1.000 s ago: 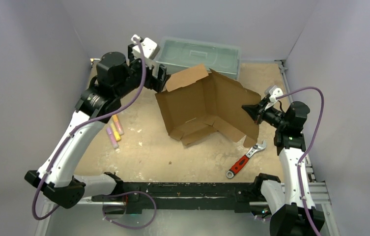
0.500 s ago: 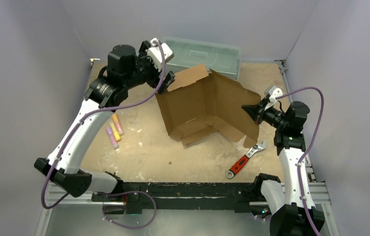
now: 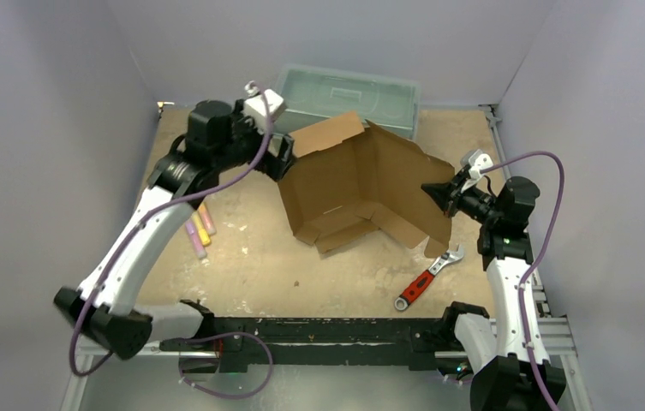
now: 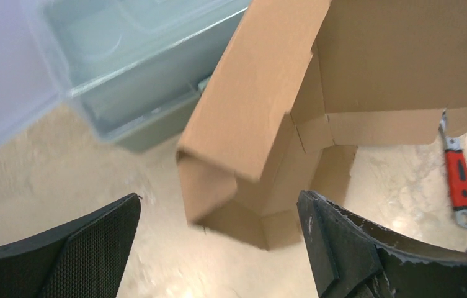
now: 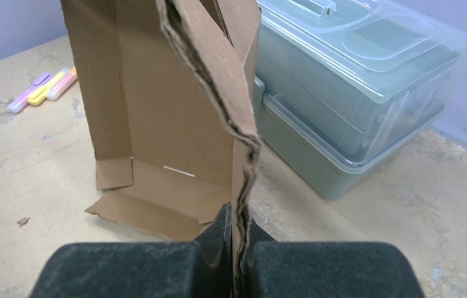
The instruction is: Fold the paper box
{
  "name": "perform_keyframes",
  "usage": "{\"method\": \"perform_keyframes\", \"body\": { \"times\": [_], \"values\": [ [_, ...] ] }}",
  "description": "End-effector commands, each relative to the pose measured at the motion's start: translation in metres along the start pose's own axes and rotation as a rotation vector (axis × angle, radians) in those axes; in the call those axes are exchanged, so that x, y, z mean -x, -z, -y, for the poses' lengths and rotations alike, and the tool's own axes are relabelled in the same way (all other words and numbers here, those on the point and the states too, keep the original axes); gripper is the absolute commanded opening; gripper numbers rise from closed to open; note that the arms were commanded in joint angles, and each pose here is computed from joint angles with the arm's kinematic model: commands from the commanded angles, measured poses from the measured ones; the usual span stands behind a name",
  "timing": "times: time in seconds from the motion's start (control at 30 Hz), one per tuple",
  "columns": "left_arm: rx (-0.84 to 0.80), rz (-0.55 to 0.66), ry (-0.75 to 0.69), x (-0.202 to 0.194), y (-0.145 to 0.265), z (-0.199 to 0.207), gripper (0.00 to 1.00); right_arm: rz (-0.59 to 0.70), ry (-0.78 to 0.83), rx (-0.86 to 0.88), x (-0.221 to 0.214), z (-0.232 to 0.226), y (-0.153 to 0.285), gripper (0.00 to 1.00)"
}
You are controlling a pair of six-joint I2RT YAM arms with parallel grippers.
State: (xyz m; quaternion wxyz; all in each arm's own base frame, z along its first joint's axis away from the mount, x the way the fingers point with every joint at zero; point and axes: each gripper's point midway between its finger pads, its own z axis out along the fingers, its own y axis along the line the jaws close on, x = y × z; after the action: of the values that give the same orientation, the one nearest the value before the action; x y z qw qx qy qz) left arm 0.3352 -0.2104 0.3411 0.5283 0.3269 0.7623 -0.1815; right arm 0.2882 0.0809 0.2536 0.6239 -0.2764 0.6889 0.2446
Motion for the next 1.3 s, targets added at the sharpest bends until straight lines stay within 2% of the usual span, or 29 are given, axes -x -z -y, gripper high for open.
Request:
{"method": "perform_keyframes", "body": {
  "times": [0.0, 0.07, 0.1, 0.17, 0.2, 0.27, 0.33, 0.4, 0.5, 0.73, 0.9, 1.27],
  "values": [
    [0.144, 0.182, 0.259, 0.020, 0.065, -0.004, 0.98, 0.033, 0.064, 0.023, 0.015, -0.004, 0.000, 0.00],
    [0.209, 0.136, 0.415, -0.003, 0.078, -0.004, 0.95, 0.035, 0.066, 0.023, 0.016, -0.004, 0.000, 0.00],
    [0.230, 0.117, 0.467, -0.017, 0.080, -0.003, 0.89, 0.036, 0.067, 0.021, 0.016, -0.004, 0.000, 0.00],
    [0.308, 0.116, 0.553, -0.047, 0.088, -0.006, 0.72, 0.037, 0.070, 0.020, 0.017, -0.004, 0.001, 0.00],
    [0.346, 0.119, 0.580, -0.062, 0.091, -0.009, 0.66, 0.036, 0.068, 0.022, 0.017, -0.005, 0.001, 0.00],
    [0.439, 0.101, 0.623, -0.095, 0.093, -0.017, 0.40, 0.036, 0.067, 0.023, 0.016, -0.005, 0.001, 0.00],
    [0.463, 0.064, 0.648, -0.121, 0.085, -0.017, 0.18, 0.035, 0.063, 0.025, 0.016, -0.005, 0.000, 0.00],
    [0.414, 0.028, 0.664, -0.137, 0.067, -0.008, 0.09, 0.036, 0.062, 0.026, 0.016, -0.005, 0.000, 0.00],
    [0.316, 0.028, 0.676, -0.142, 0.039, 0.003, 0.06, 0.037, 0.065, 0.026, 0.017, -0.006, 0.001, 0.00],
    [0.167, 0.036, 0.677, -0.134, -0.008, 0.015, 0.05, 0.037, 0.063, 0.032, 0.016, -0.007, 0.001, 0.00],
    [0.141, 0.021, 0.688, -0.135, -0.030, 0.014, 0.05, 0.037, 0.059, 0.039, 0.016, -0.008, 0.001, 0.00],
    [0.030, 0.082, 0.672, -0.105, -0.038, 0.024, 0.04, 0.039, 0.060, 0.047, 0.016, -0.009, 0.000, 0.00]
  ]
}}
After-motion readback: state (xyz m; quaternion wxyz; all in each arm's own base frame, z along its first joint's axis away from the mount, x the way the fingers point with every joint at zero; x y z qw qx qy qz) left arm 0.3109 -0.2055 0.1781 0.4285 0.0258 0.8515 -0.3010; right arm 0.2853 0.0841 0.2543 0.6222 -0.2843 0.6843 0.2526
